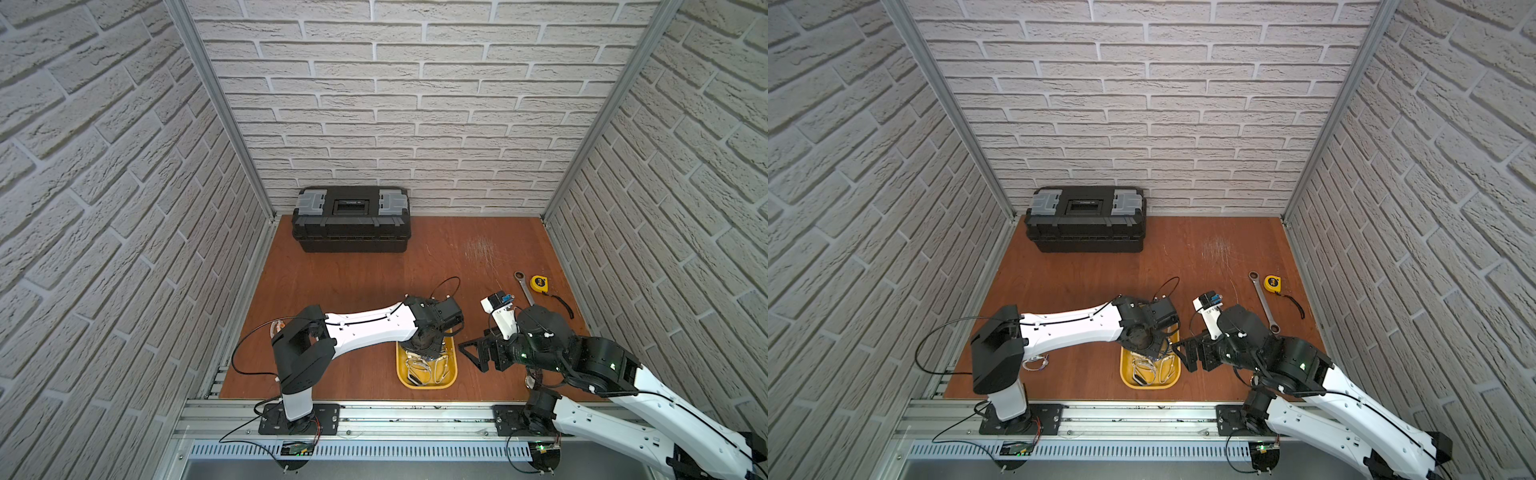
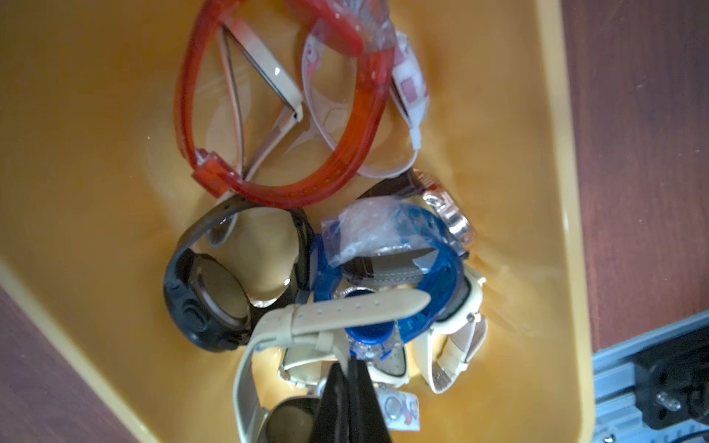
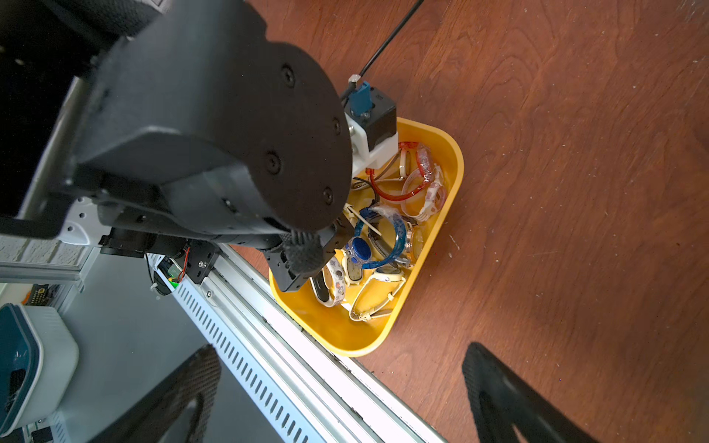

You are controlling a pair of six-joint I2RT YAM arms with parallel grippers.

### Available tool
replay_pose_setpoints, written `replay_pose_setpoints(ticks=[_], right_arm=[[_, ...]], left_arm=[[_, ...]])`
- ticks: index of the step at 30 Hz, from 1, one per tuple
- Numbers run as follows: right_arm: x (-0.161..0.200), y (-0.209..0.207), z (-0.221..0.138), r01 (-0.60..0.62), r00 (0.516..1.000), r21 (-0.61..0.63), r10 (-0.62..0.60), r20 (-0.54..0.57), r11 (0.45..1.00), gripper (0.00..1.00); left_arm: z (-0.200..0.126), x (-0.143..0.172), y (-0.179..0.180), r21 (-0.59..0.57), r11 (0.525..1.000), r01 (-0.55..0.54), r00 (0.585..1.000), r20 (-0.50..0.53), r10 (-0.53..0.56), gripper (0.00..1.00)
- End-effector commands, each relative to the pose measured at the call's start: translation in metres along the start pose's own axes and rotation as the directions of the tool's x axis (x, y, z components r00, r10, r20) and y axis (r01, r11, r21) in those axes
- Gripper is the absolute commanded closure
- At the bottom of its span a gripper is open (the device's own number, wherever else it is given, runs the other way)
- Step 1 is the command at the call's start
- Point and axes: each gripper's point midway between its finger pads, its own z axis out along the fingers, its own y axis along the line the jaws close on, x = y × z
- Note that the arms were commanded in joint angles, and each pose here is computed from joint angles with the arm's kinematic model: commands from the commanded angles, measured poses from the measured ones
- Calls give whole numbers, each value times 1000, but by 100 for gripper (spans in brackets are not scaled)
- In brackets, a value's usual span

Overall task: Put the watch into the storage box
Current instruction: Place the watch in the storage box.

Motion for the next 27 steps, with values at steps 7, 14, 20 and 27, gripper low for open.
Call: replay_pose_setpoints(ticks=[7,14,20,27], right_arm=[[-6,2,-4,-5,1000,-3,5,31,1000,0],[-9,3,-5,-7,999,-3,7,38,1000,0],[-10,3,-4,-7,999,-3,7,40,1000,0],[-12,3,-6,-8,999,-3,8,51,1000,0]], left_arm=[[0,1,2,-18,1000,9,1000,13,-9,61],[-28,-11,-2,-4,1000,2,998,71,-2,48],[-49,-14,4,-1,1000,15,993,117,-14,38],[-65,-14,34,-15,996,87,983,165,-83,34]])
